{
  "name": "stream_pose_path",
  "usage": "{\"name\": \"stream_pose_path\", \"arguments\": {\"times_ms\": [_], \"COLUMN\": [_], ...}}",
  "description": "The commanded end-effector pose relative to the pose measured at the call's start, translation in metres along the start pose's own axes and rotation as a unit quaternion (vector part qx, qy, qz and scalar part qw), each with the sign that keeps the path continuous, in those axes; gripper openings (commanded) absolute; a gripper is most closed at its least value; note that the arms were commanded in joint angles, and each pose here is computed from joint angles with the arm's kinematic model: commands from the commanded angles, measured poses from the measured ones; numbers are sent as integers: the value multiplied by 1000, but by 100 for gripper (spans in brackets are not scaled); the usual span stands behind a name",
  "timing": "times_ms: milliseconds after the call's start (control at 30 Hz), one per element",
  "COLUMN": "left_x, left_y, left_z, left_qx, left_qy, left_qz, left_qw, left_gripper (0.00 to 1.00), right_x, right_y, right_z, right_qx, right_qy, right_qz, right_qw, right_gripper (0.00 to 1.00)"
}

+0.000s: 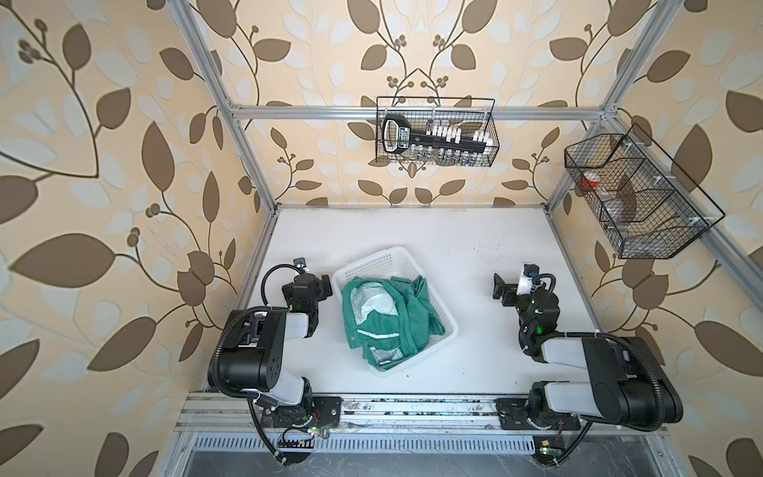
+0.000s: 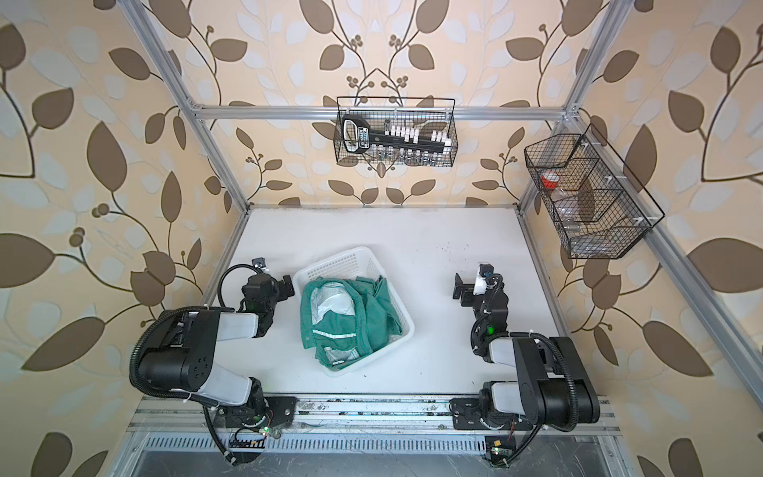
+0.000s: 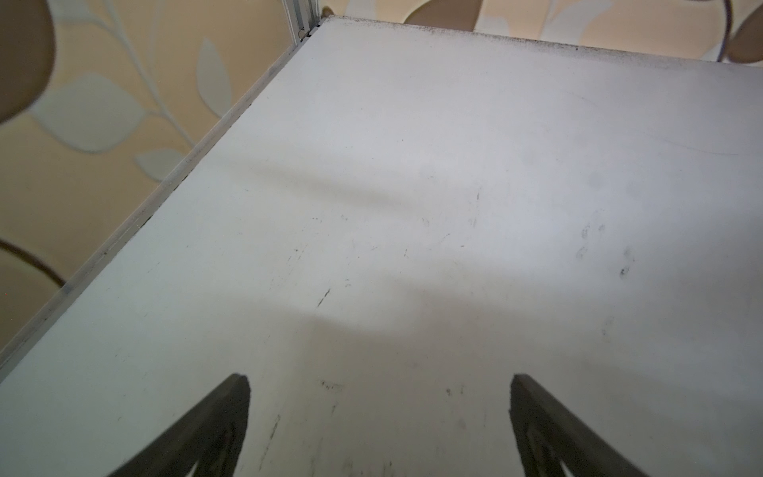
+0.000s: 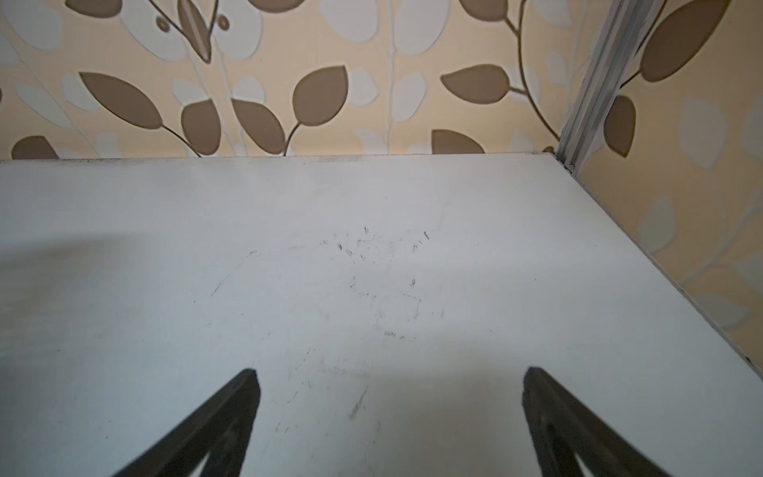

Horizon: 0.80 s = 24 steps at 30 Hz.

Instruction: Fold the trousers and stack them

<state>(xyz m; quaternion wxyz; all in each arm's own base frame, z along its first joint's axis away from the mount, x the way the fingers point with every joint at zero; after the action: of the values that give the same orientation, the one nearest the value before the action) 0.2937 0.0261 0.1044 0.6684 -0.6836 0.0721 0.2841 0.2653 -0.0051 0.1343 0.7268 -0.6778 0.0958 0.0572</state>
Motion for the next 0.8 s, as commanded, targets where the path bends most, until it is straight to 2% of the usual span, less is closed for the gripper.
{"name": "stream_pose_path", "arguments": {"times_ms": [0,767], "left_x": [-2,-2], "left_y": [-13,-14], "left_z": [-1,-1], "left_qx": [-11,-11], "left_qy": [-2,-2], "left_qz": [-33,-34], "left_qw": [999,999], "left_gripper": [99,99], "right_x": [-1,0], "right_y": [-3,-4], "right_z": [3,2], "right_qx": [-11,-5], "right_qy": [-10,-14], "right_qz": [-13,-12], "right_qw": [1000,1000], "right_gripper": [100,100]}}
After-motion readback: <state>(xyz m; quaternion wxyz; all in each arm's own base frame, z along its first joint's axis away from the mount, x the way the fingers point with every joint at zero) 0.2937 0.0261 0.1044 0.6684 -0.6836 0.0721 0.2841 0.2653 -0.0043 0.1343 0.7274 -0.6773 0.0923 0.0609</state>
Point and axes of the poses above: each gripper's point midway between its finger pads, its own x axis out along the fingers, its own z axis along the line the jaws close on, y = z × x, the point moved 9 cm from there along -x, back along the fingers, and after that the axes turned 4 degrees about x, right-handed, at the moved point
